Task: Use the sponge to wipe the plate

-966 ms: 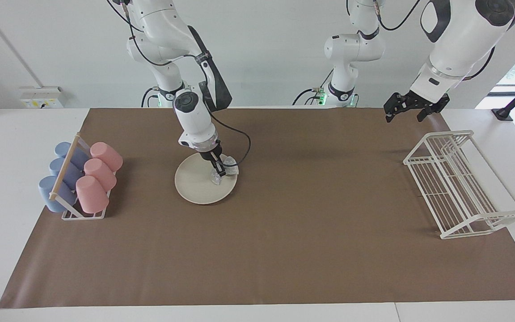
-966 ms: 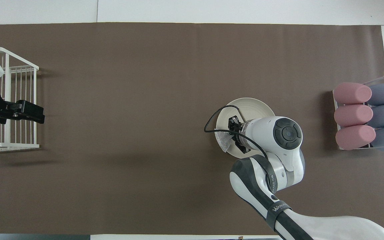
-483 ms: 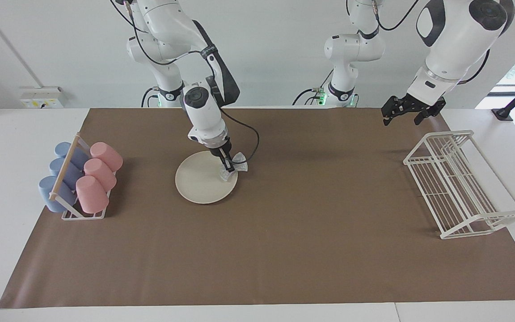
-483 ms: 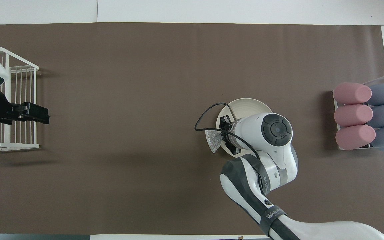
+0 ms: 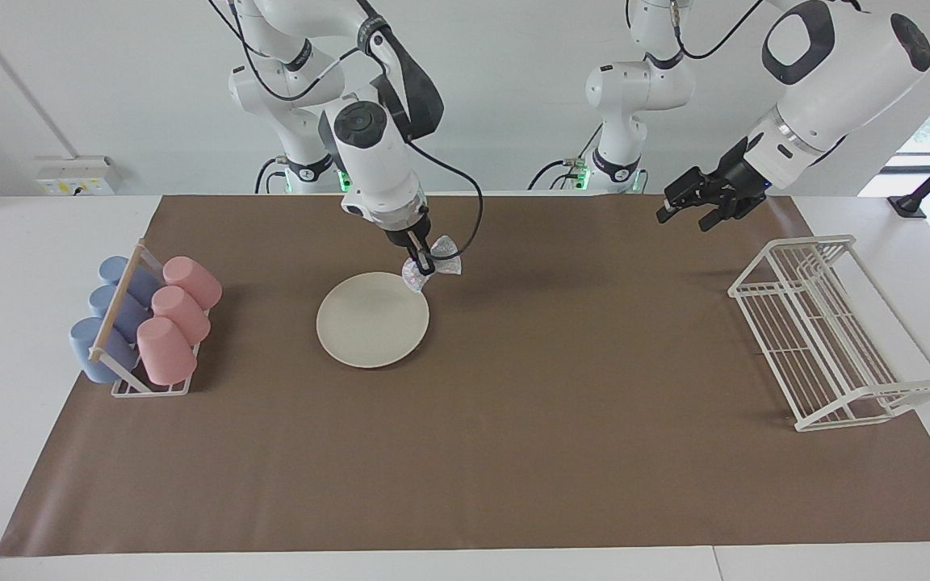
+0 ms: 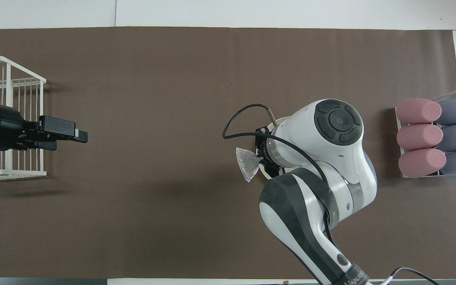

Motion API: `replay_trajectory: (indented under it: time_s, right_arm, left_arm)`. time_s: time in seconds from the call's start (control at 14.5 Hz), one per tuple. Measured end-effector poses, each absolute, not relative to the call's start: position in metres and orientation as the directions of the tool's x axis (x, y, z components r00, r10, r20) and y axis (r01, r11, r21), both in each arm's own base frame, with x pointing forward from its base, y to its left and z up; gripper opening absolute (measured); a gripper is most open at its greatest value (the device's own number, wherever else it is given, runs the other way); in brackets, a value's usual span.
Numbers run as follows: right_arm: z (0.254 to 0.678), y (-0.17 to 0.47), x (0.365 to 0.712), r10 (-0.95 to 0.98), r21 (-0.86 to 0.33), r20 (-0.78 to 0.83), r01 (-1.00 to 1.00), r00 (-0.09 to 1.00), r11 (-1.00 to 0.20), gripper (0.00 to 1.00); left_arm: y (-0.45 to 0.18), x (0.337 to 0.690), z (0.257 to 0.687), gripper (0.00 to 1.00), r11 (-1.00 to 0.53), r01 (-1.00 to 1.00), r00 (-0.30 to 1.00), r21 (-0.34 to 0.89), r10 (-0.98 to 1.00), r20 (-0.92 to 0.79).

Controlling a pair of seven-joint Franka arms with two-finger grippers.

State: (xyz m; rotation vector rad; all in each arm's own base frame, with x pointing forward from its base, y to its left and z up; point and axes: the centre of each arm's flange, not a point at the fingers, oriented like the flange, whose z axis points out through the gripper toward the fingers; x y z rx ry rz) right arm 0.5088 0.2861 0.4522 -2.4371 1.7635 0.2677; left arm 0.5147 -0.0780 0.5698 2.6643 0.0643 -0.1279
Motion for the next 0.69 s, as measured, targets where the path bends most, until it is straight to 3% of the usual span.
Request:
replay_trajectory:
  time_s: [0.34, 0.69]
  right_arm:
    - [0.508, 0.333, 0.504, -0.966, -0.064, -0.158, -0.978, 0.205, -0.198, 0.11]
    - [0.531, 0.393, 0.478, -0.985, -0.064, -0.148, -0.995, 0.089, -0.081, 0.11]
  left_arm:
    - [-0.121, 0.492, 0.545, 1.00, -0.747, 0.132, 0.990, 0.651, 0.068, -0.122]
    - [-0.196, 0.461, 0.516, 1.00, -0.584, 0.141, 0.990, 0.800, 0.096, -0.105]
